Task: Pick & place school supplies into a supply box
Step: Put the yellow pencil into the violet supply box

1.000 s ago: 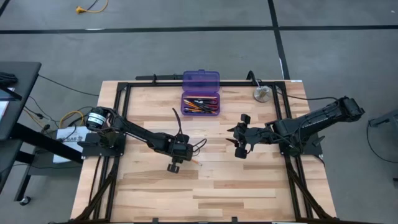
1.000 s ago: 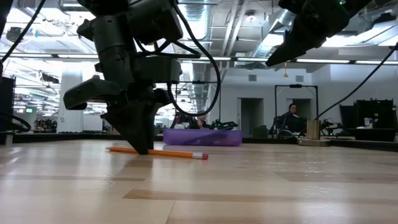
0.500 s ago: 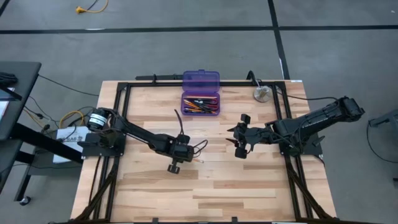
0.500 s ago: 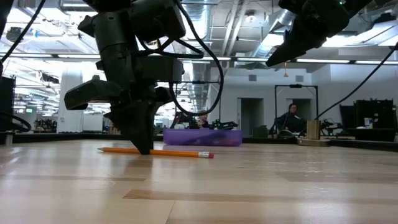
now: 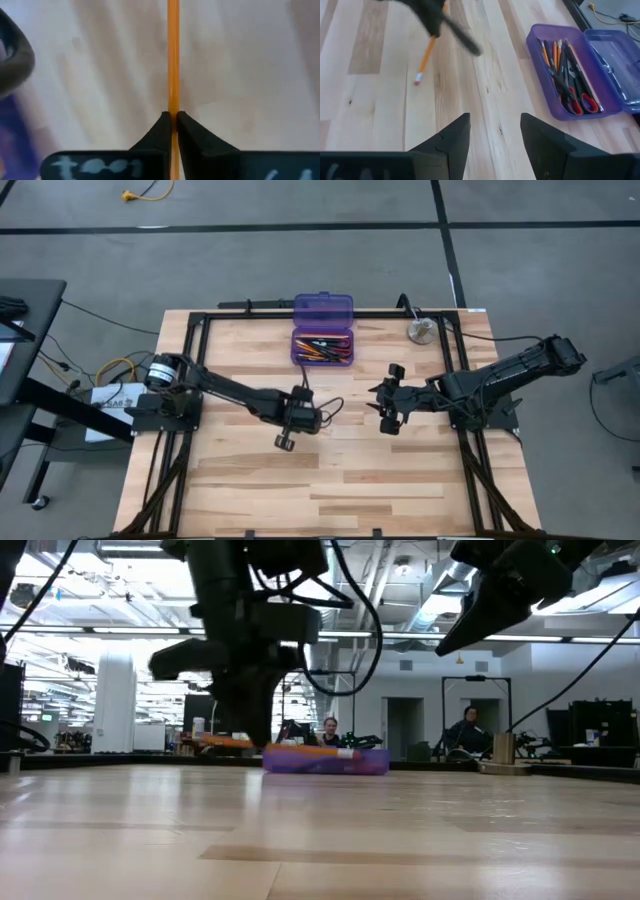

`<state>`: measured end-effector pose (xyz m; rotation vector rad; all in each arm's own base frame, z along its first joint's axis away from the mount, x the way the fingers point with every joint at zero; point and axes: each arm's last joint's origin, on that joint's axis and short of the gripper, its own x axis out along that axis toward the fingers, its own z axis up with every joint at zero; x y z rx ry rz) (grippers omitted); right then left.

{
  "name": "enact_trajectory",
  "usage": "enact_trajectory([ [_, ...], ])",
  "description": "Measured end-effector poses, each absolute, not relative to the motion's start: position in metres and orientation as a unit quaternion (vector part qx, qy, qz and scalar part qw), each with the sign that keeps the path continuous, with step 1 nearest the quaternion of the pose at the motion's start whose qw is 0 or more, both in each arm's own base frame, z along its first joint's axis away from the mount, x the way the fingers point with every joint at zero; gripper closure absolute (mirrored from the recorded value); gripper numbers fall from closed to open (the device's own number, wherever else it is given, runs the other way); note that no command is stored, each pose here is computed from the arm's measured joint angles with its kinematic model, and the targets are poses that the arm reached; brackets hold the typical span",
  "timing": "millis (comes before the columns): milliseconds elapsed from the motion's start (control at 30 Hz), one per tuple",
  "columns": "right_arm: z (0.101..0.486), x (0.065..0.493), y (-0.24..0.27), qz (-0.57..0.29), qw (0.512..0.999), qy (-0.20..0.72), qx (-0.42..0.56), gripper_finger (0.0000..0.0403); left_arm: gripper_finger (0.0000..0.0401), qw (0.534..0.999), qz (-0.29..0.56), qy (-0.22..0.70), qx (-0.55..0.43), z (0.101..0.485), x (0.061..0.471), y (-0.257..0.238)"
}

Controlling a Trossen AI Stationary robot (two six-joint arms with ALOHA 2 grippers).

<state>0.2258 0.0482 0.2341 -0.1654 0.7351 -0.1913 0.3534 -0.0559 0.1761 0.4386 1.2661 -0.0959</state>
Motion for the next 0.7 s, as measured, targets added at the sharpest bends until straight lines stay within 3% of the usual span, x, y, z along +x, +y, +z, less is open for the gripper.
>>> enact_trajectory([
  [367,0.229,0.219,0.052,-0.081,0.91,0.394,-0.099,0.0234,0.0398,0.777,0.009,0.588,0.225,0.229,0.365,0.006],
  [567,0.228,0.215,0.064,-0.057,0.911,0.394,-0.111,0.0234,0.04,0.805,0.043,0.552,0.211,0.265,0.358,0.06],
  [700,0.228,0.213,0.071,-0.042,0.913,0.391,-0.114,0.0234,0.04,0.839,-0.002,0.523,0.152,0.275,0.356,0.086],
])
